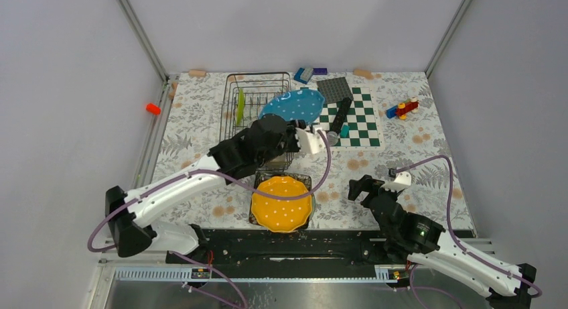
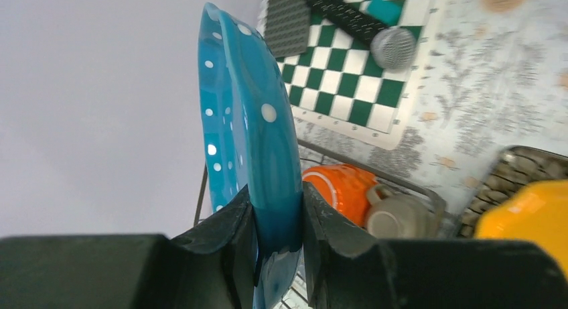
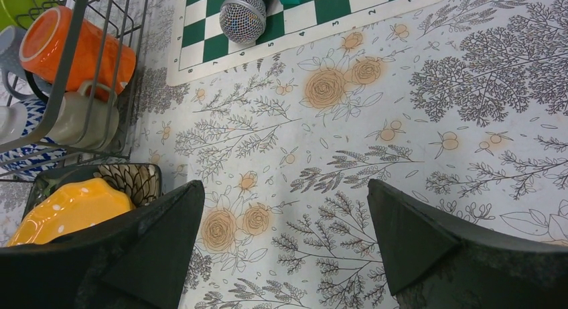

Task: Unload the mixed dishes from the dish rack
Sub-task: Pick up the plate from the dish rack, then place the plate at the center of the board.

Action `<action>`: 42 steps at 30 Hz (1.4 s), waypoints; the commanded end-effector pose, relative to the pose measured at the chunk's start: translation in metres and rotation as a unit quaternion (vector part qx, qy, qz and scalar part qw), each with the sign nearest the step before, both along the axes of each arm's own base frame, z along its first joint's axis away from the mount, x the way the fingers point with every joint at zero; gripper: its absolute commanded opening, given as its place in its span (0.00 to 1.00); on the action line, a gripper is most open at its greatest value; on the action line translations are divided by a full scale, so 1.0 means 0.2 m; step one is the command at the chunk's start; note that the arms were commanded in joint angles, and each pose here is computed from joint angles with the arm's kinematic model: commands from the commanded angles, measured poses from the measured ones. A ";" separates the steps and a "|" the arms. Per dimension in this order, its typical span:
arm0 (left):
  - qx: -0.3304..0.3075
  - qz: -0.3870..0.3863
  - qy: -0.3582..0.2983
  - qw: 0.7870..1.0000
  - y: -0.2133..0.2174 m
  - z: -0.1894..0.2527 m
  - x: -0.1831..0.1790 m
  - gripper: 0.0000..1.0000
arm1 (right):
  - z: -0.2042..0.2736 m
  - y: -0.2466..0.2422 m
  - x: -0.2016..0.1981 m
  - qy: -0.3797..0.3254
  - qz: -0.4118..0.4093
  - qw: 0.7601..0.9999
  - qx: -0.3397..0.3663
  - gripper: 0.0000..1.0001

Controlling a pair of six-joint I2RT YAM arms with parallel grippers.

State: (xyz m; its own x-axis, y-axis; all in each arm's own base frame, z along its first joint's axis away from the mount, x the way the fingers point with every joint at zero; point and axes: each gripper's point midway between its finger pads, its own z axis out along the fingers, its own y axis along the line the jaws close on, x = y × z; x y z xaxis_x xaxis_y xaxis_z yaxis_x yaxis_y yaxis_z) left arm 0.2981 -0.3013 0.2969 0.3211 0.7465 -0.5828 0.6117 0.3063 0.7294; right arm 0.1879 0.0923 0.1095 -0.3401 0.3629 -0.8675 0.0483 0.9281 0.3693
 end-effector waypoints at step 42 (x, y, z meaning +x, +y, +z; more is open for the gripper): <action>0.013 -0.071 -0.221 0.973 -0.13 0.13 -0.52 0.00 | 0.66 0.56 0.31 0.143 0.112 0.950 0.254 0.87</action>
